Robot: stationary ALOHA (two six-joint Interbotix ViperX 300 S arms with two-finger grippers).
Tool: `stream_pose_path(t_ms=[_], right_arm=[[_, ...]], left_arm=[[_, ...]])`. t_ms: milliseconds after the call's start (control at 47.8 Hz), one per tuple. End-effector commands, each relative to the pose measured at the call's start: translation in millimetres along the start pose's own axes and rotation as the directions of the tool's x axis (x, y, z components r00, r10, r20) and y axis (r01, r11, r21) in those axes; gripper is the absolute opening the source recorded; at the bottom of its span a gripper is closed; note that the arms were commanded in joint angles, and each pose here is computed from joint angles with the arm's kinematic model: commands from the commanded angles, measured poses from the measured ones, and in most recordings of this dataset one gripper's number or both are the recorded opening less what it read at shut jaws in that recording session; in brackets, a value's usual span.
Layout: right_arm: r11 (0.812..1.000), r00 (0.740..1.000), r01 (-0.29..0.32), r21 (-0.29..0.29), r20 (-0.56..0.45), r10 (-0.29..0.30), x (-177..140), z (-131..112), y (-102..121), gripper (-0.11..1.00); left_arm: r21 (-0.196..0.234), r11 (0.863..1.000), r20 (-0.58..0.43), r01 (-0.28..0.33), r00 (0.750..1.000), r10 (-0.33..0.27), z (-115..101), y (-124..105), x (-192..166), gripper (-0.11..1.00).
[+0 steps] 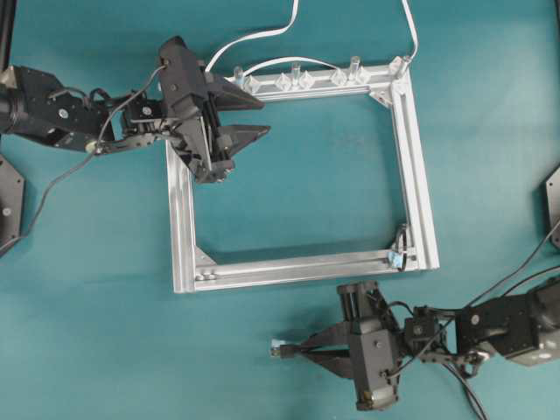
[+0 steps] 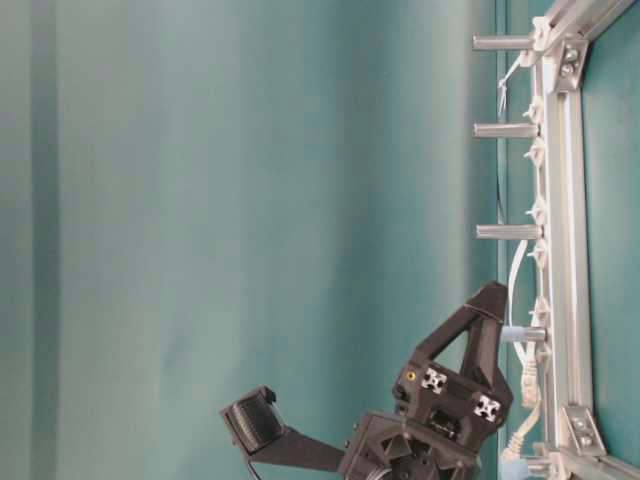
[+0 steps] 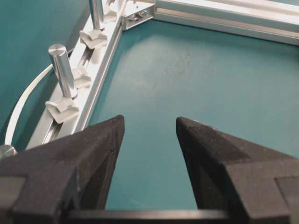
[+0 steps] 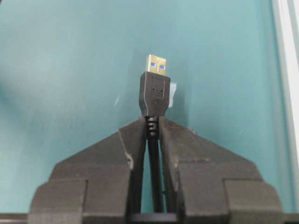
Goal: Insert the wire through the string loop located on the right side.
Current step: 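Close the right gripper on the USB cable just behind the plug, then lift the cable and carry it to the black zip-tie loop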
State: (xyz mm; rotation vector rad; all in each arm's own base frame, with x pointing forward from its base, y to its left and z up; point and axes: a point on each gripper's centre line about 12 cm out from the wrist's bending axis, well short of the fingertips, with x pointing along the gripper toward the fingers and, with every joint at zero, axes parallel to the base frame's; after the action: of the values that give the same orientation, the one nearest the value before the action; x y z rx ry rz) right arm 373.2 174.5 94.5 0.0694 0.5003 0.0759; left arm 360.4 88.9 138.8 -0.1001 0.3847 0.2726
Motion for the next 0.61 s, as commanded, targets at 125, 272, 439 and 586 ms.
stream_pose_path(t_ms=[125, 272, 439, 586], right_arm=[[1.000, 0.997, -0.018, 0.026, 0.069, 0.016, -12, 33, -1, 0.12], [0.999, 0.998, -0.021, 0.032, 0.059, 0.019, -13, 36, -4, 0.12], [0.999, 0.999, -0.029, 0.027, 0.036, 0.028, -13, 32, -3, 0.12], [0.999, 0.999, -0.031, 0.025, 0.034, 0.031, -14, 32, -3, 0.12]], left_arm=[[-0.003, 1.000, 0.036, 0.009, 0.999, -0.009, 12, -3, -3, 0.57], [-0.005, 1.000, 0.036, 0.009, 0.999, -0.009, 12, -3, -3, 0.57], [-0.005, 1.000, 0.036, 0.009, 0.999, -0.009, 12, -3, -3, 0.57], [-0.004, 1.000, 0.036, 0.009, 0.999, -0.009, 12, -3, -3, 0.57]])
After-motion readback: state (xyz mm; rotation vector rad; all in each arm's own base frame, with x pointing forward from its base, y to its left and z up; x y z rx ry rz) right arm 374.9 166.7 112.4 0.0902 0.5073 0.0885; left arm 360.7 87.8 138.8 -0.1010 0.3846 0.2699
